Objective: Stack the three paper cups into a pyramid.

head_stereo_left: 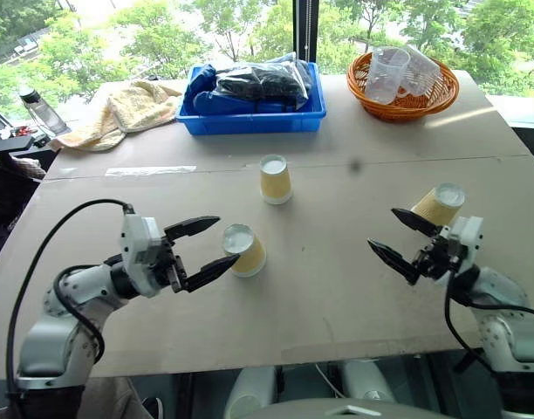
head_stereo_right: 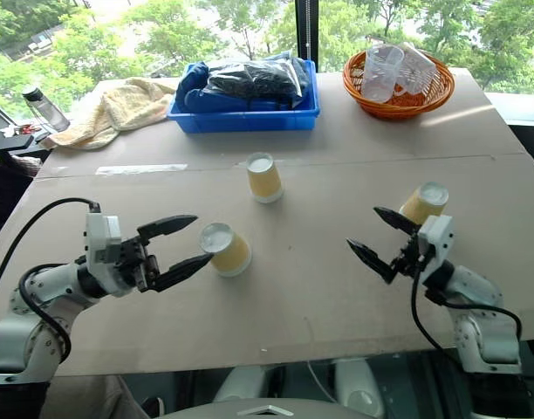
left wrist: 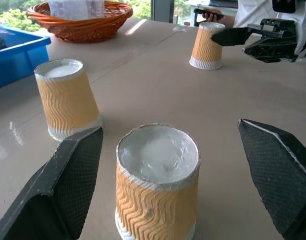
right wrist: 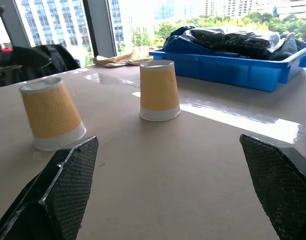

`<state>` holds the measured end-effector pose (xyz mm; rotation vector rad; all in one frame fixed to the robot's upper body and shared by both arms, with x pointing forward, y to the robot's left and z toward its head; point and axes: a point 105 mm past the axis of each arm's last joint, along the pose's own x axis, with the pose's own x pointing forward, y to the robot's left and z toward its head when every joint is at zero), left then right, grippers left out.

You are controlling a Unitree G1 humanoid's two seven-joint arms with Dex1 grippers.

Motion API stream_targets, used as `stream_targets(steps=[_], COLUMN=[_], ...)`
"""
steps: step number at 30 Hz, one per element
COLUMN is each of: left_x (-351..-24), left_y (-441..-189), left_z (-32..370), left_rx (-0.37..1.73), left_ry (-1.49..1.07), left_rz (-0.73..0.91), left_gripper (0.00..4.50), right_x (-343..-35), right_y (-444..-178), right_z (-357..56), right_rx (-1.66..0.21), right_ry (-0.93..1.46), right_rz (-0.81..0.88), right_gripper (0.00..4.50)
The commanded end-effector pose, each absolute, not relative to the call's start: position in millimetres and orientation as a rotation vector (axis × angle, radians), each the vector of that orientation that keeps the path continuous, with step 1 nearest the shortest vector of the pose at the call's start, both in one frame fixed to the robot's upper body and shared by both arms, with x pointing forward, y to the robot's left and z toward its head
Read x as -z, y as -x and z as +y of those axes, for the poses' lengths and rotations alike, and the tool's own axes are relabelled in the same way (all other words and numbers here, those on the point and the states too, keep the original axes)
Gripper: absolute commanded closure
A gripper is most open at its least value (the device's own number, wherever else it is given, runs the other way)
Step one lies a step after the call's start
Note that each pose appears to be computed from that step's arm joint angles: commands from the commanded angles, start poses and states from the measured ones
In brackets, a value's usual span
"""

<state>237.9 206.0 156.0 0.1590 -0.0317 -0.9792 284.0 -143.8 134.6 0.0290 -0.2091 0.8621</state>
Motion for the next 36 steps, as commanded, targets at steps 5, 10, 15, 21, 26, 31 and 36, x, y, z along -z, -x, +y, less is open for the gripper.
stream_targets(steps=[5, 10, 15, 21, 26, 31, 36], left_x=[-197.7, -216.1, -220.6, -217.3, -212.5, -209.9, -212.6], left_y=[-227.4, -217.9, -207.0, -200.5, -199.4, -198.8, -199.9], left_z=[255.1, 267.9, 267.9, 267.2, 268.9, 269.7, 273.7], left_rx=[0.872, 0.832, 0.814, 0.799, 0.793, 0.792, 0.772], left_ry=[-0.235, -0.282, -0.284, -0.237, -0.223, -0.203, -0.196], left_rz=[0.013, 0.01, 0.019, 0.031, 0.051, 0.058, 0.045], left_gripper=[0.08, 0.08, 0.08, 0.08, 0.08, 0.08, 0.08], right_x=[-156.3, -163.3, -178.4, -176.1, -173.9, -171.3, -170.3], right_y=[-334.2, -368.3, -387.6, -387.9, -392.9, -398.8, -398.0], right_z=[-62.4, -22.0, 11.4, 41.2, 51.4, 56.2, 61.5], right_rx=[-0.908, -0.904, -0.897, -0.983, -0.981, -0.964, -0.984], right_ry=[-0.002, 0.045, 0.062, 0.024, 0.032, 0.038, 0.049], right_rz=[-0.253, -0.224, -0.253, -0.222, -0.2, -0.173, -0.169], right_gripper=[0.0, 0.0, 0.0, 0.0, 0.0, 0.0, 0.0])
